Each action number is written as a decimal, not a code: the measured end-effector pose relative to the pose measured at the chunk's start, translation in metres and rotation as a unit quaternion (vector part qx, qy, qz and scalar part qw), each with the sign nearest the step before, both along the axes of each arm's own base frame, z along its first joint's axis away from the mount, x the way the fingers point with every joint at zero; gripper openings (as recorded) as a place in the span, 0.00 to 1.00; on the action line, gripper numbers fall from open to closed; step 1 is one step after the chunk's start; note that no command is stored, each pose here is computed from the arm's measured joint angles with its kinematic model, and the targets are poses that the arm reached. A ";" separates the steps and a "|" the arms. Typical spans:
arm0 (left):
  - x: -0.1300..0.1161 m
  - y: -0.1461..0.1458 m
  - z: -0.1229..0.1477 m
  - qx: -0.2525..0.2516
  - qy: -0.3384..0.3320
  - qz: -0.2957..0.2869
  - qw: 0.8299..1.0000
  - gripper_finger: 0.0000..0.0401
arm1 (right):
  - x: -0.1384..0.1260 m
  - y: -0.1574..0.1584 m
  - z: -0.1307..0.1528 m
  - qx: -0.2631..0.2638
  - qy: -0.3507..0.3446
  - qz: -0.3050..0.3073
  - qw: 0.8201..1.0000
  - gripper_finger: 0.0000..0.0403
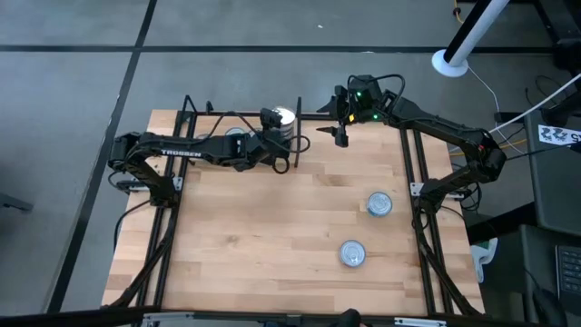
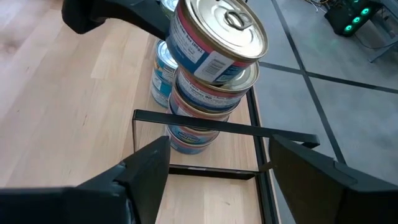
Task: Stack canned seafood by type on shelf
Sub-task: Stack the blue pink tuna can on top of the blue pink tuna can on the shelf, then stack the yellow blue tuna can on top of the yellow blue tuna can on the shelf
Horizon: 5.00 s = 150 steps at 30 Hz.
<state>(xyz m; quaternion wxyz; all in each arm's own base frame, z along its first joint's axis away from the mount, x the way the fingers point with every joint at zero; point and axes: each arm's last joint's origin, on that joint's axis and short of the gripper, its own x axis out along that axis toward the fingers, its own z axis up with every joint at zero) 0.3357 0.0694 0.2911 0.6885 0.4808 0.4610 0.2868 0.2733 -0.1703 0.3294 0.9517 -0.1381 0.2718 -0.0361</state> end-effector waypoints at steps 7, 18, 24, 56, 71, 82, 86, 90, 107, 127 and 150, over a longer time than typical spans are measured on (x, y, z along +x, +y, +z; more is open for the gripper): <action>-0.003 0.012 0.000 -0.010 -0.023 0.029 0.999 0.68 | 0.000 0.000 0.000 0.000 0.000 0.000 1.000 0.68; -0.005 0.009 -0.003 -0.022 -0.013 0.027 0.999 0.68 | 0.000 0.000 0.000 0.004 -0.001 -0.002 1.000 0.68; -0.005 0.008 -0.003 -0.022 -0.013 0.025 0.999 0.68 | 0.005 0.004 0.004 0.028 -0.029 -0.004 0.999 0.68; -0.005 0.008 -0.003 -0.024 -0.014 0.025 0.999 0.68 | 0.080 0.023 -0.017 -0.090 -0.133 0.021 0.987 0.68; -0.003 -0.006 0.000 -0.021 -0.011 0.000 1.000 0.68 | 0.084 0.018 -0.025 -0.103 -0.122 -0.016 0.987 0.68; -0.001 -0.017 0.000 -0.019 -0.010 -0.017 1.000 0.68 | 0.084 0.018 -0.024 -0.105 -0.121 -0.020 0.987 0.68; -0.001 -0.028 0.002 -0.004 -0.011 -0.015 1.000 0.68 | 0.078 0.021 -0.015 -0.107 -0.126 -0.020 0.986 0.68; -0.005 -0.044 0.010 0.007 -0.032 -0.008 0.999 0.68 | 0.064 0.027 -0.001 -0.103 -0.117 -0.019 0.988 0.68; -0.010 -0.095 0.019 -0.178 -0.261 -0.023 0.948 0.68 | -0.059 0.092 0.050 0.017 0.034 -0.017 0.999 0.68; -0.010 -0.095 0.018 -0.216 -0.310 0.004 0.926 0.68 | -0.099 0.202 -0.011 0.200 0.321 -0.025 0.925 0.68; -0.010 -0.095 0.018 -0.227 -0.325 0.012 0.918 0.68 | -0.132 0.240 -0.145 0.120 0.372 -0.135 0.910 0.68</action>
